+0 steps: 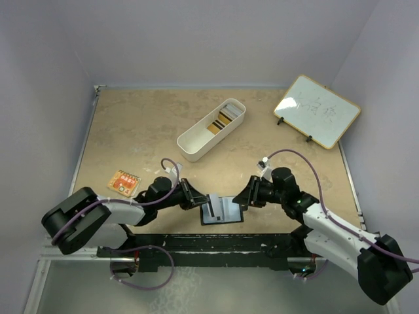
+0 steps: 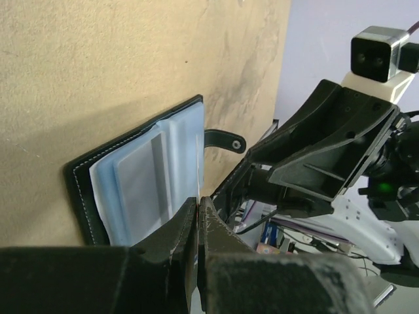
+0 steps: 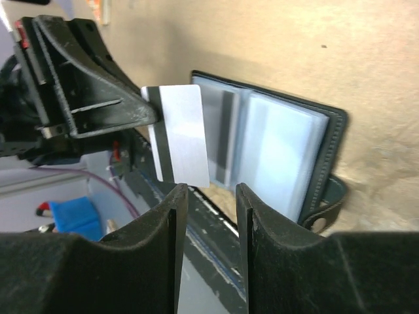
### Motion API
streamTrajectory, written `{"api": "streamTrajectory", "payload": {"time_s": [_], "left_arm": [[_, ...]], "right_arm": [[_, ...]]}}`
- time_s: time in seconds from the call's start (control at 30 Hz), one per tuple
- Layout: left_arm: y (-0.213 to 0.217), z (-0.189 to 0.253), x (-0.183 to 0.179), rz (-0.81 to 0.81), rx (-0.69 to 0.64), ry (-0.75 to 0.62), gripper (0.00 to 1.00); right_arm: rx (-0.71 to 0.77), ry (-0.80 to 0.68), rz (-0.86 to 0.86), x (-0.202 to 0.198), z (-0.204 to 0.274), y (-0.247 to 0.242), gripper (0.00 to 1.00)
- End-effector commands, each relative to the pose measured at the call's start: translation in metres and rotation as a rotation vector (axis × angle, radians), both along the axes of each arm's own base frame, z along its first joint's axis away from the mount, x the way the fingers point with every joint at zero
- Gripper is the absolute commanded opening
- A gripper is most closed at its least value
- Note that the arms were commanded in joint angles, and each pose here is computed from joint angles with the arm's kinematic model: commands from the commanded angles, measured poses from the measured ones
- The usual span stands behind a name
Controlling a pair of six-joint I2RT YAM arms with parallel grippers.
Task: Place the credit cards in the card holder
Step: Insert the credit card into the card holder.
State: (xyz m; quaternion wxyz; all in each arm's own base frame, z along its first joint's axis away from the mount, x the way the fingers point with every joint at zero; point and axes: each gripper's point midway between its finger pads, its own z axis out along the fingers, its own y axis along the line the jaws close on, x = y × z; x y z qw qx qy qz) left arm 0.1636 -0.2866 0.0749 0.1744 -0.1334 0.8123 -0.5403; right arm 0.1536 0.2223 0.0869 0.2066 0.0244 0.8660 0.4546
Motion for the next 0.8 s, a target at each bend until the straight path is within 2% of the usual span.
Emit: {"api": "streamTrajectory", "payload": {"time_s": [0.0,0.2,0.33,0.43,0.63,0.77], "left_arm": [[-0.018,0.017,0.004,-0.07,-0.052,-0.098,0.0],[-0.023,-0.007,0.005,-0.097,-0.003,-0.073,0.0],[-0.023,-0.02,0.003,-0.111,0.014,-0.053,0.0],[-0.024,-0.025,0.002,-0.119,0.014,-0.047,0.0],[-0.021,-0.035,0.003,-0.107,0.053,-0.037,0.01],[-0.017,-0.04,0.004,-0.093,0.074,-0.033,0.0]], "right_arm": [[-0.095,-0.063,0.002,0.014,-0.004,-0.006,0.37],[-0.17,-0.024,0.012,0.012,-0.021,-0.012,0.34],[-0.352,0.027,-0.05,0.015,-0.036,-0.035,0.33],[-0.426,0.006,-0.046,0.02,-0.03,-0.039,0.33],[-0.501,-0.072,-0.022,0.032,-0.009,-0.027,0.32],[-0.483,-0.08,0.013,0.027,-0.007,-0.017,0.32]]}}
